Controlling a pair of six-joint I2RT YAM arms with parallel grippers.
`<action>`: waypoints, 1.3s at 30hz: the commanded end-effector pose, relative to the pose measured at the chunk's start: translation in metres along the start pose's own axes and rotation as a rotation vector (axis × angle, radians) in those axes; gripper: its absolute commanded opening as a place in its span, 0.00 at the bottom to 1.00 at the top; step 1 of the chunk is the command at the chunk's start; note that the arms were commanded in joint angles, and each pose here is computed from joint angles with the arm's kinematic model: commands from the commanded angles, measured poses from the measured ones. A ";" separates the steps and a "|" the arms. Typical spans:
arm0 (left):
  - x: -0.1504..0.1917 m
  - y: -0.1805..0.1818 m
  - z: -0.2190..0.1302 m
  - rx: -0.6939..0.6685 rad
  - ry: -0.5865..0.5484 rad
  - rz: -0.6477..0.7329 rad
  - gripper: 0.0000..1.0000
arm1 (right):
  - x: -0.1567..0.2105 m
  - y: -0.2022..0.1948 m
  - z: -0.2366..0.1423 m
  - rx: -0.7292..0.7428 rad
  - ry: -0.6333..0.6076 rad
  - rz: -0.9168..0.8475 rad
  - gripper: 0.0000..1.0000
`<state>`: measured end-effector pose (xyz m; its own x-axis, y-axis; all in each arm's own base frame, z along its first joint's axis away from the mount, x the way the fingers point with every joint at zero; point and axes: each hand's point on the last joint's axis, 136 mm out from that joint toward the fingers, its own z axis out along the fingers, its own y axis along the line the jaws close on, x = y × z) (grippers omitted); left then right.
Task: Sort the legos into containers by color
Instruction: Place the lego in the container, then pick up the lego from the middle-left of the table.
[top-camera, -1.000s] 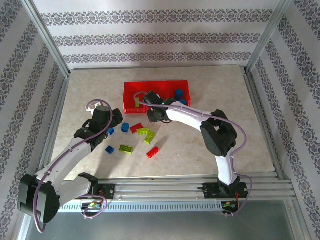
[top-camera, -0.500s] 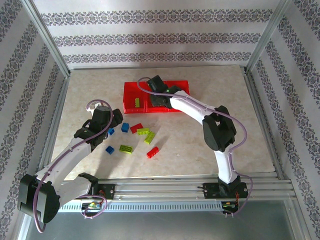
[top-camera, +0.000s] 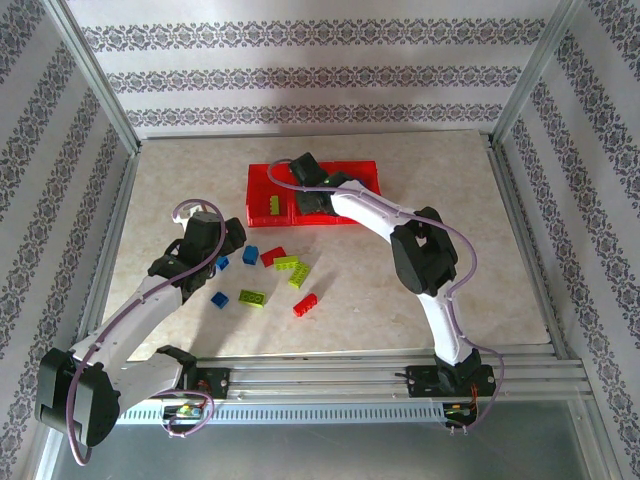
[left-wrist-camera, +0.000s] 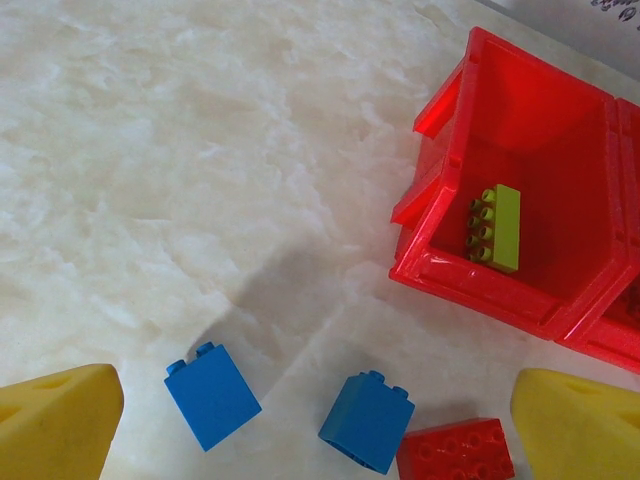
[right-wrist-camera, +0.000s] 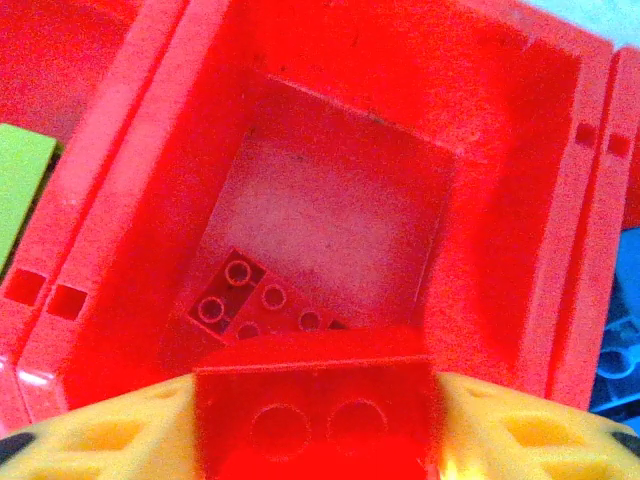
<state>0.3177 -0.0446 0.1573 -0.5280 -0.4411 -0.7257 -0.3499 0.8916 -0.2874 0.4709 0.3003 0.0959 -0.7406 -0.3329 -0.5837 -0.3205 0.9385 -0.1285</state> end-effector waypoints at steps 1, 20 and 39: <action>-0.001 0.010 -0.005 -0.025 0.005 -0.010 1.00 | -0.007 -0.005 -0.001 0.033 -0.014 -0.013 0.61; 0.008 0.008 -0.008 -0.008 0.057 0.015 1.00 | -0.017 -0.007 -0.057 0.035 -0.112 0.014 0.72; 0.108 0.002 -0.035 -0.051 0.262 0.000 0.98 | 0.062 -0.037 -0.093 0.039 -0.087 0.196 0.98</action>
<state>0.2474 -0.0982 0.1117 -0.7167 -0.4196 -0.5570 -0.3116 0.9073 -0.2824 0.3860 0.2415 0.1280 -0.7473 -0.1938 -0.6356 -0.1972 0.9781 -0.0663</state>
